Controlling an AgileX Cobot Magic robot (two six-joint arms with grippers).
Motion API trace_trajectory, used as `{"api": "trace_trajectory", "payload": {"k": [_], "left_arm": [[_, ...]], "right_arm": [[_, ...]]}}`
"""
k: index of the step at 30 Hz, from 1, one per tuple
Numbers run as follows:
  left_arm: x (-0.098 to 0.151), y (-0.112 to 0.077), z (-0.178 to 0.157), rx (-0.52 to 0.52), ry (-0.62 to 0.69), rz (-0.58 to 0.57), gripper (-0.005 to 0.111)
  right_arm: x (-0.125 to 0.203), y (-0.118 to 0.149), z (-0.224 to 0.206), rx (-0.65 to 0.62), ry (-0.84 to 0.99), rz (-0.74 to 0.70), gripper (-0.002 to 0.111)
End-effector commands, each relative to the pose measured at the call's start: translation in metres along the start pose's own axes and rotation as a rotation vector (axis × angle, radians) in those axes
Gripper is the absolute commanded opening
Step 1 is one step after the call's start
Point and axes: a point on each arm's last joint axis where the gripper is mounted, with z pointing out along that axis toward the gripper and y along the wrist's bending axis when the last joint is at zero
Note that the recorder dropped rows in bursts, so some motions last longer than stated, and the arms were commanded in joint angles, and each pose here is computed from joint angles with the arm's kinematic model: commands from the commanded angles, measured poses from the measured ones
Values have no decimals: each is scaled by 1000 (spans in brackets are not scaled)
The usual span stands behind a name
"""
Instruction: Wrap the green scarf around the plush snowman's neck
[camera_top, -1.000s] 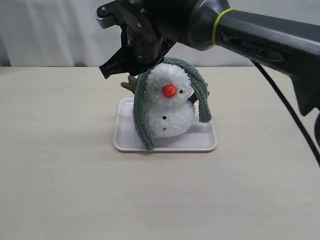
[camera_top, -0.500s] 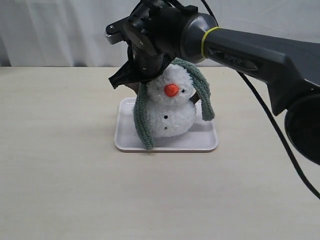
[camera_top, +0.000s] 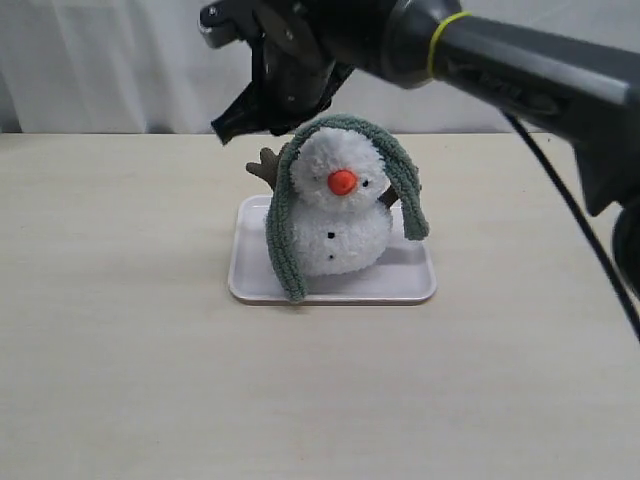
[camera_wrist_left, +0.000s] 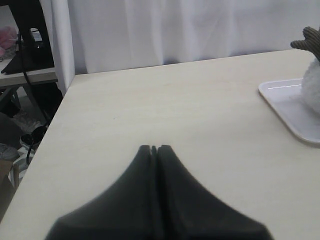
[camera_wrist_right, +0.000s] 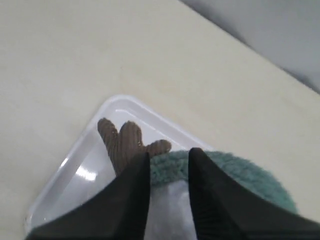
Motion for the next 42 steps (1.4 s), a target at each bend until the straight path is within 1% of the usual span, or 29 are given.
{"api": "trace_trajectory", "payload": {"k": [1,6,8,10,12,14,19,25,31,32,33,36,42], "left_arm": [[0,0,0,-1,-9,-2,0],[0,0,0,-1,-9,-2,0],[0,0,0,-1,-9,-2,0],[0,0,0,-1,-9,-2,0],[0,0,0,-1,-9,-2,0],[0,0,0,-1,-9,-2,0],[0,0,0,-1,-9,-2,0],[0,0,0,-1,-9,-2,0],[0,0,0,-1,-9,-2,0],[0,0,0,-1,-9,-2,0],[0,0,0,-1,-9,-2,0],[0,0,0,-1,-9,-2,0],[0,0,0,-1,-9,-2,0]], "right_arm": [[-5,-34,-25,35,-9,50,30],[12,-72,-15,91,145,115,30],[16,-79,-11,28,172,126,30],[17,-79,-7,-90,178,130,30],[17,-78,-5,-176,165,130,30],[15,-78,-4,-204,147,132,30],[16,-83,1,-138,149,92,30],[22,-81,16,-118,181,70,30],[23,-88,21,-17,186,62,29],[23,-89,21,-14,185,59,27],[23,-89,21,-14,182,55,22],[22,-89,21,-7,172,51,4],[23,-88,30,-4,175,43,4]]}}
